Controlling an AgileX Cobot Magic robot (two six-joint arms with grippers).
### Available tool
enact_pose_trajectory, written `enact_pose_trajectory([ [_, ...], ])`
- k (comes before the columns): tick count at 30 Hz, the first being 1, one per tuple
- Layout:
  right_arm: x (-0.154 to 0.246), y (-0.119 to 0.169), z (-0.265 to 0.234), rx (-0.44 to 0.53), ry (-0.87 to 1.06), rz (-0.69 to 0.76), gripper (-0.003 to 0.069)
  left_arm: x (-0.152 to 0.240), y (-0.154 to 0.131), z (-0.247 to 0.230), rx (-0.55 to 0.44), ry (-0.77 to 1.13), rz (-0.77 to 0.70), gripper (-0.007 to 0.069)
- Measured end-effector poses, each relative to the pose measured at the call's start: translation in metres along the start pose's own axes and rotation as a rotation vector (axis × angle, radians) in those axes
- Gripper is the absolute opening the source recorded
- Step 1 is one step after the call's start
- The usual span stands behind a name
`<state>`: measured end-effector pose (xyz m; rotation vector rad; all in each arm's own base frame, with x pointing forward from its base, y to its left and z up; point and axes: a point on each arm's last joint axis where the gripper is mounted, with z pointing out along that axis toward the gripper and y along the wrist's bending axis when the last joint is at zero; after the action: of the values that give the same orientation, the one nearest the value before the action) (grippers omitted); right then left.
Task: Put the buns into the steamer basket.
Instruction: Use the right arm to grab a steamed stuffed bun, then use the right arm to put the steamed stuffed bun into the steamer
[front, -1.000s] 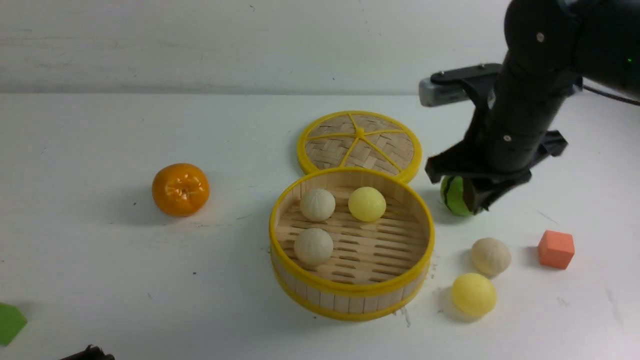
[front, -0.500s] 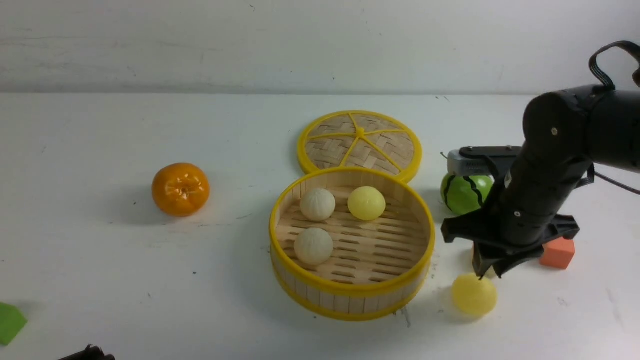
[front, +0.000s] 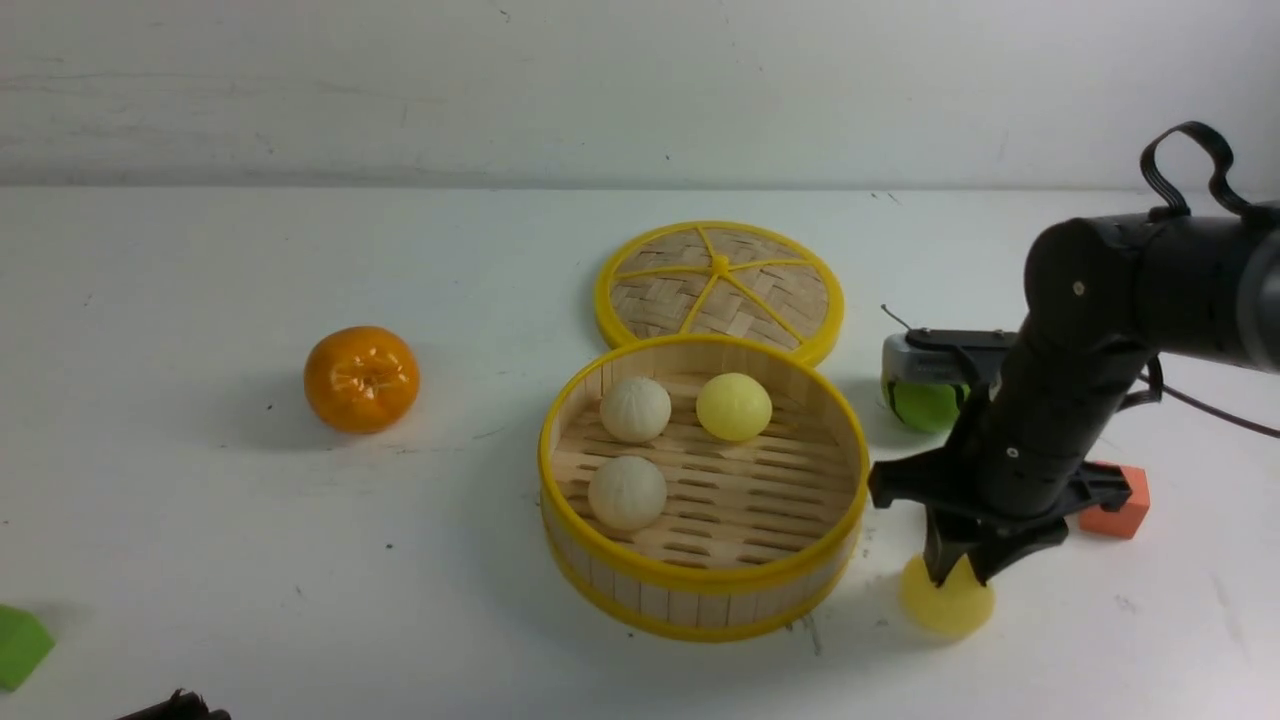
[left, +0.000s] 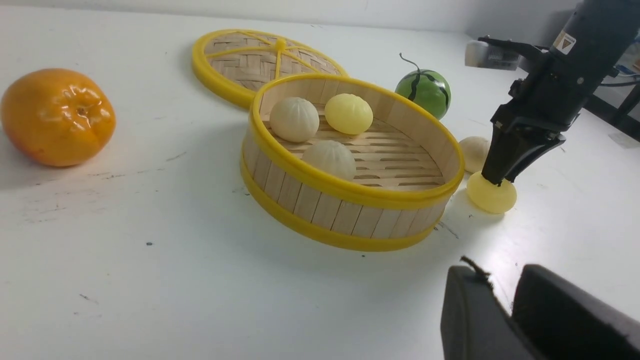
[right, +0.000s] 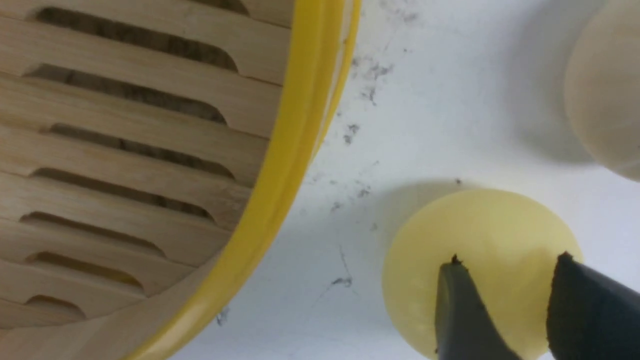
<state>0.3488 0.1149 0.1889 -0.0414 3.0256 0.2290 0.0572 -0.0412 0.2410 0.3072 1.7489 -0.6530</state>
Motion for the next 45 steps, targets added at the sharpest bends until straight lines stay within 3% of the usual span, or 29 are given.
enact_pose_trajectory([
  [8,-0.001,-0.001,0.006,0.004,0.012,-0.002,0.0232,0.0,0.0,0.0,0.0,0.0,0.0,0.0134],
  [12,-0.001,-0.001,0.006,0.003,0.012,-0.014,0.016,0.0,0.0,0.0,0.0,0.0,0.0,0.0135],
  [16,0.0,-0.001,0.005,0.004,0.015,-0.021,0.0018,0.0,0.0,0.0,0.0,0.0,0.0,0.0141],
  [18,0.001,-0.001,0.005,0.005,0.024,-0.03,0.0001,0.0,0.0,0.0,0.0,0.0,0.0,0.0145],
  [26,0.011,0.013,-0.036,-0.04,-0.009,-0.076,0.0001,0.0,0.0,0.0,0.0,0.0,0.0,0.0152],
  [29,0.01,0.043,-0.079,-0.117,-0.129,-0.151,0.0003,0.0,0.0,0.0,0.0,0.0,0.0,0.0155],
  [33,0.002,0.069,-0.099,-0.177,-0.204,-0.206,0.0005,0.0,0.0,0.0,0.0,0.0,0.0,0.0155],
  [37,-0.022,0.089,-0.081,-0.205,-0.196,-0.229,0.0006,0.0,0.0,0.0,0.0,0.0,0.0,0.0163],
  [45,-0.044,0.102,-0.019,-0.26,-0.072,-0.219,0.002,0.0,0.0,0.0,0.0,0.0,0.0,0.0165],
])
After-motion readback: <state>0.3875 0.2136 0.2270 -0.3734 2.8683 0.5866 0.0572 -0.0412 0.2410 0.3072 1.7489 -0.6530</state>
